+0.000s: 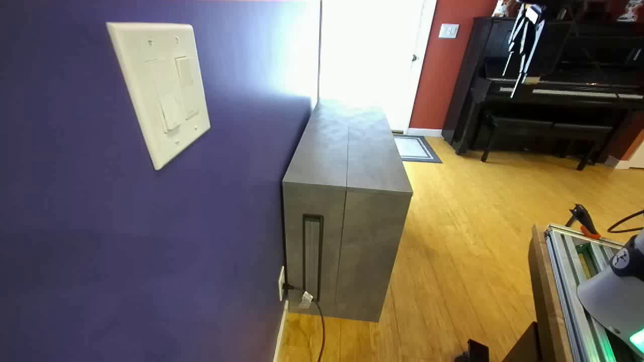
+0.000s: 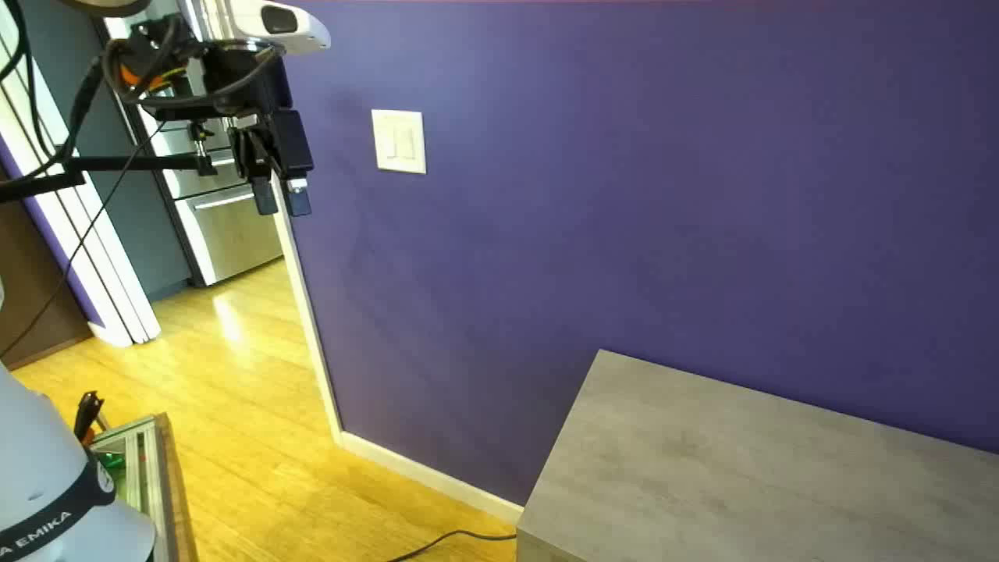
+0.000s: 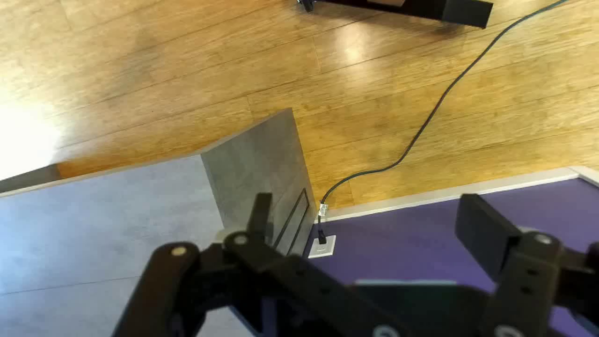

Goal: Turn off the light

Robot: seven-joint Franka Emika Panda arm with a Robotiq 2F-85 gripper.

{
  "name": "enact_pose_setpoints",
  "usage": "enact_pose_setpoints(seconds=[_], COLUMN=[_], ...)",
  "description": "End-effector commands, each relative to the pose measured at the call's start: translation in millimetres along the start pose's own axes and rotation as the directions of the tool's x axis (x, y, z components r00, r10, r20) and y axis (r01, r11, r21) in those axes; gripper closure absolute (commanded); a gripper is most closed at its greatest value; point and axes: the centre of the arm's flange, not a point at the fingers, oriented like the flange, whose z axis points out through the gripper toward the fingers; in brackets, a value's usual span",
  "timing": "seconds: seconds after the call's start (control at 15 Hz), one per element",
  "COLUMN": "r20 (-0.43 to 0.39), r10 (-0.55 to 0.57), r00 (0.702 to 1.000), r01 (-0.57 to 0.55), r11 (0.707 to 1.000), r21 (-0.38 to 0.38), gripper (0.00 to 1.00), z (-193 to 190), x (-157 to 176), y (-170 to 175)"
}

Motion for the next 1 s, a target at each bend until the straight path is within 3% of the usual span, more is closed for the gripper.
enact_pose_setpoints(seconds=[0.0, 0.4, 0.67, 0.93], r20=[0.000, 0.000, 0.007, -0.002], r10=[0.000, 0.000, -0.028, 0.043], r00=[1.000, 1.000, 1.000, 0.999], r01=[0.000, 0.000, 0.026, -0.039], r11=[1.000, 1.000, 0.983, 0.919], r21=[0.000, 0.000, 0.184, 0.393], gripper=[0.00, 0.00, 0.00, 0.00], z=[0.0, 0.0, 7.8, 11.8], x=[0.0, 0.0, 21.0, 58.0], y=[0.0, 0.0, -55.2, -98.1])
